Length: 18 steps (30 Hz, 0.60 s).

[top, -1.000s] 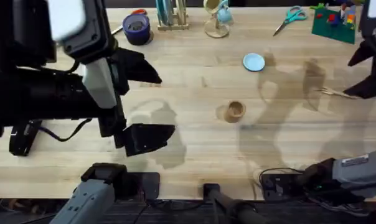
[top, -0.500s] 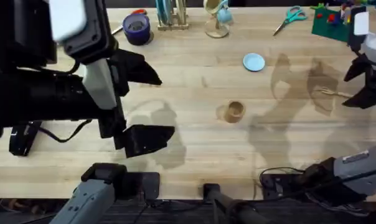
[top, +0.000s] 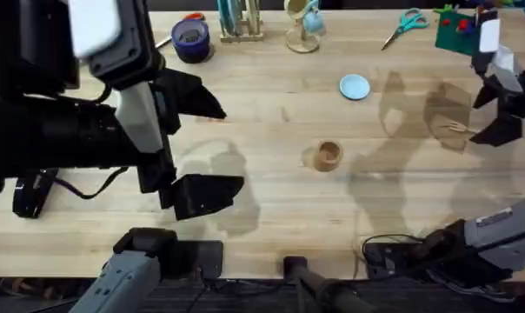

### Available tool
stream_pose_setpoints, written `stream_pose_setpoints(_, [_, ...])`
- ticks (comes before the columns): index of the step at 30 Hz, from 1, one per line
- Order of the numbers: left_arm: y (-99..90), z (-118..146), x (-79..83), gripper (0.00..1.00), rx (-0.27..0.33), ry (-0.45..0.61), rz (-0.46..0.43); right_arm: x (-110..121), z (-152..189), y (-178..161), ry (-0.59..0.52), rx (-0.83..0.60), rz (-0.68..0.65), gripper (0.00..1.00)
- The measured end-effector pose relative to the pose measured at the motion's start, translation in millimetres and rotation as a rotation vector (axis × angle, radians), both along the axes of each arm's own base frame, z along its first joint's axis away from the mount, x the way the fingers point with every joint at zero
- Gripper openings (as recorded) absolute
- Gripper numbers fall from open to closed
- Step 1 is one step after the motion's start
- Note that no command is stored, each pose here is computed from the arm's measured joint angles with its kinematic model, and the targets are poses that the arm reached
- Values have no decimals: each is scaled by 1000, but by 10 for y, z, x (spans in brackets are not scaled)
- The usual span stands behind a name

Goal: Pick up a utensil and set it on the pink plate, then put the other utensil in the container.

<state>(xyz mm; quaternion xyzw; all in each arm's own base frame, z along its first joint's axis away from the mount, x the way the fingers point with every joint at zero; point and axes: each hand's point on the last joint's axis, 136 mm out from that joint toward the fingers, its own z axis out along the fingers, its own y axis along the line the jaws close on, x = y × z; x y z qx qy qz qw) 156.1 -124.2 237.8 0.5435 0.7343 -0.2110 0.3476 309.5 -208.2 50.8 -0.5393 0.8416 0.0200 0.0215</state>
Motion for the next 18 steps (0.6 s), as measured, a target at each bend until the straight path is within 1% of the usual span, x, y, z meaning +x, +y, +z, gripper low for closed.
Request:
stream_pose_setpoints(11, [28, -22, 15, 993, 20, -2, 10, 27, -5, 48, 3, 1, -27, 996])
stream_pose_setpoints(18, [31, -25, 16, 993, 22, -2, 11, -43, -89, 96, 26, 16, -42, 996])
